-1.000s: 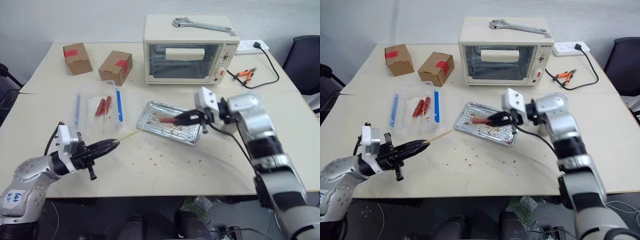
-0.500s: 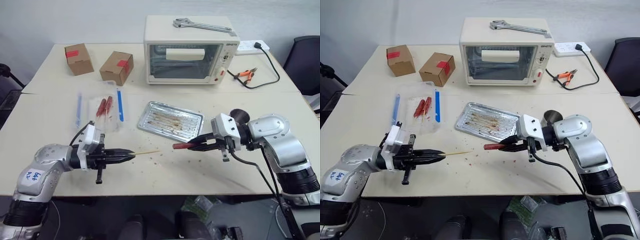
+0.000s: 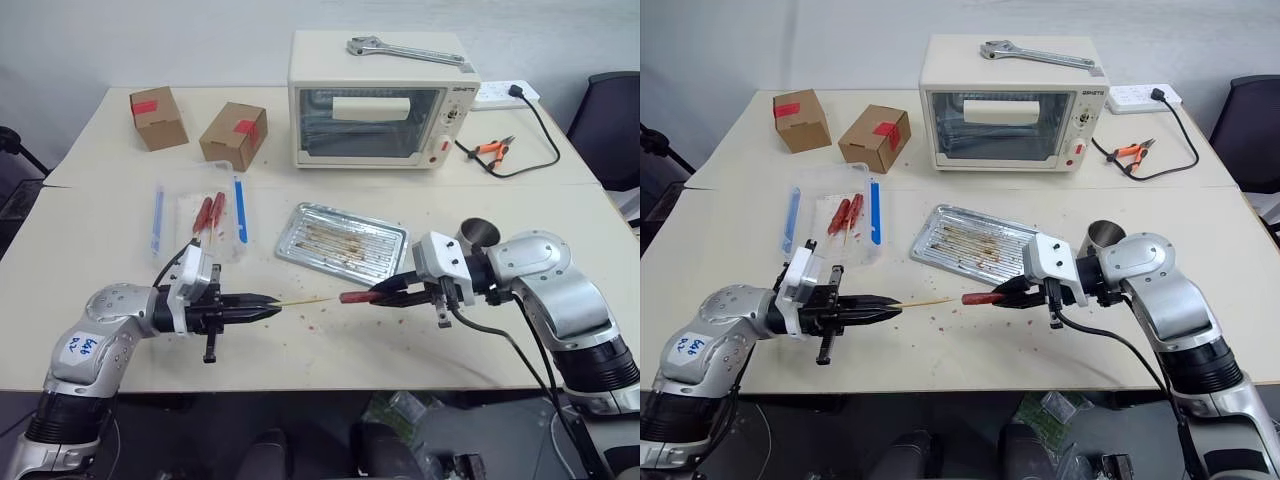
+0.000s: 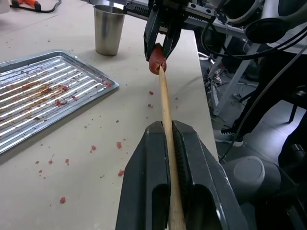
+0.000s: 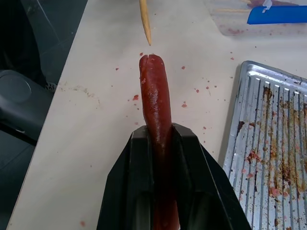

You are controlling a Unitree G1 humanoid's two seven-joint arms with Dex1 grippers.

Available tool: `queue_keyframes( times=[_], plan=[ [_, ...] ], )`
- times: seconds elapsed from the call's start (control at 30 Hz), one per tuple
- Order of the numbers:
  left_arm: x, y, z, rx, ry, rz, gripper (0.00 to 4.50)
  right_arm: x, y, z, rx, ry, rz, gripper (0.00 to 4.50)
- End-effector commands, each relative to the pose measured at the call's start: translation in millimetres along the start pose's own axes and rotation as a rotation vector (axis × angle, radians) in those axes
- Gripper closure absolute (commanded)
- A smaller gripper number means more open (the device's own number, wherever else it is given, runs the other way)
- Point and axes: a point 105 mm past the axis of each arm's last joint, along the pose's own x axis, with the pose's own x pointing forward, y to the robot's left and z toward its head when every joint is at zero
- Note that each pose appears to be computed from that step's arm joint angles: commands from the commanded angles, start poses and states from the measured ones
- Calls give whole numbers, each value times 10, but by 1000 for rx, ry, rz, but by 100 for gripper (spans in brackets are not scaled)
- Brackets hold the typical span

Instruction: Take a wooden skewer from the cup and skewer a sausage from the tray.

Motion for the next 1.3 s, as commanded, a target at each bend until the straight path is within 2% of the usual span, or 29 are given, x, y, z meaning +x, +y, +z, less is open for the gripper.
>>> queue_keyframes(
  times=[0.03,0.9,1.3],
  plan=[
    [22,-20,46,26,-1,-9,450,7,50,70,-29,-8,17,428],
    [55,-10,-36,10,13,-7,450,1,-11,105,-15,-17,3,428],
    [17,-32,-59,-1,19,5,450,-49,-38,20,-3,5,-10,428]
  ],
)
